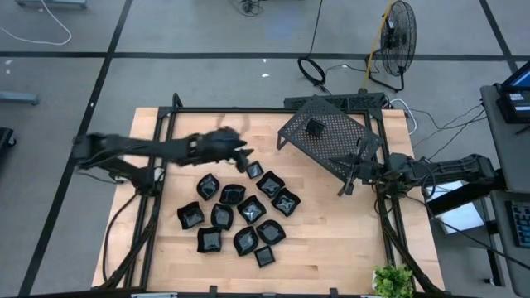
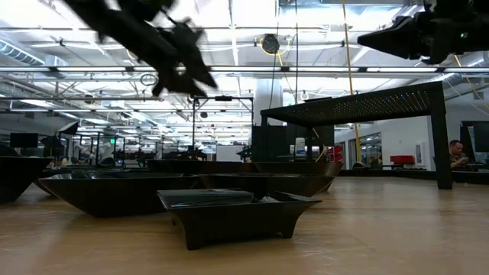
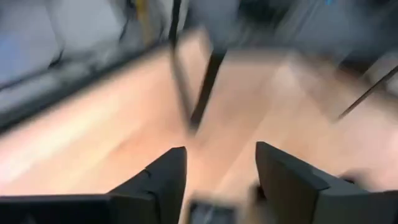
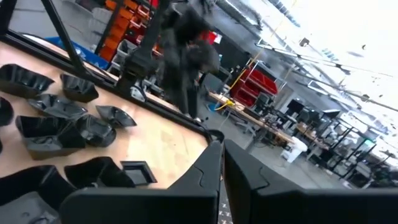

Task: Pick & Place Mini shaped plates
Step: Stack the black square plate on the square black plate on the shelf

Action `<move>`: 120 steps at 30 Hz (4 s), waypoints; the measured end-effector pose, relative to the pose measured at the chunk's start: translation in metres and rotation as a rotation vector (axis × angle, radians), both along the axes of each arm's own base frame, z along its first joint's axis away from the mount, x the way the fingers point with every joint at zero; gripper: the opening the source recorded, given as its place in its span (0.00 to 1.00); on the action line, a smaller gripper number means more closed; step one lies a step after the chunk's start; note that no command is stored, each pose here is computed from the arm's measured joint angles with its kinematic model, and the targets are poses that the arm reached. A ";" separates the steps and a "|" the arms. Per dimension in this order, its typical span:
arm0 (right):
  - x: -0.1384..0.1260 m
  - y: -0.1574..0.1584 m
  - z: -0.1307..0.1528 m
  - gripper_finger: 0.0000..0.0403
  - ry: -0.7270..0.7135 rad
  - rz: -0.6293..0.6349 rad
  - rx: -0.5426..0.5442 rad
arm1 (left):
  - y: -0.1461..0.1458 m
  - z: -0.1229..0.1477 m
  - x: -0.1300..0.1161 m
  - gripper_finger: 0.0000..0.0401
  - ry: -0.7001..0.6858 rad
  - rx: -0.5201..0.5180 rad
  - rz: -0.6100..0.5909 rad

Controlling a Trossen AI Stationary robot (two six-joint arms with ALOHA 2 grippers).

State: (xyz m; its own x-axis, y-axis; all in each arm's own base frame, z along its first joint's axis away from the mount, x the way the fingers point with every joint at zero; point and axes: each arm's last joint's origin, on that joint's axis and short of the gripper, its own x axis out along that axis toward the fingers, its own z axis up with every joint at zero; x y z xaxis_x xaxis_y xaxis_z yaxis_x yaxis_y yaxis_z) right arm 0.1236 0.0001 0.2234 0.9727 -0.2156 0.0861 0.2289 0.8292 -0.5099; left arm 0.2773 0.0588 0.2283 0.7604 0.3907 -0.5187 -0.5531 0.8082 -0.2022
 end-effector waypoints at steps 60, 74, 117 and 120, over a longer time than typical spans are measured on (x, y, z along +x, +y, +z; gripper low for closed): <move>0.008 0.001 0.000 0.03 -0.049 0.034 0.199 | -0.025 0.049 0.038 0.01 0.322 0.332 0.064; 0.050 0.006 -0.010 0.43 -0.098 0.097 0.167 | -0.094 0.072 0.118 0.01 0.459 0.718 -0.032; 0.128 -0.004 -0.019 0.31 -0.005 -0.019 0.233 | -0.136 0.053 0.132 0.03 0.507 0.854 -0.090; 0.128 -0.004 -0.020 0.28 -0.003 -0.018 0.230 | -0.136 0.053 0.132 0.02 0.508 0.854 -0.090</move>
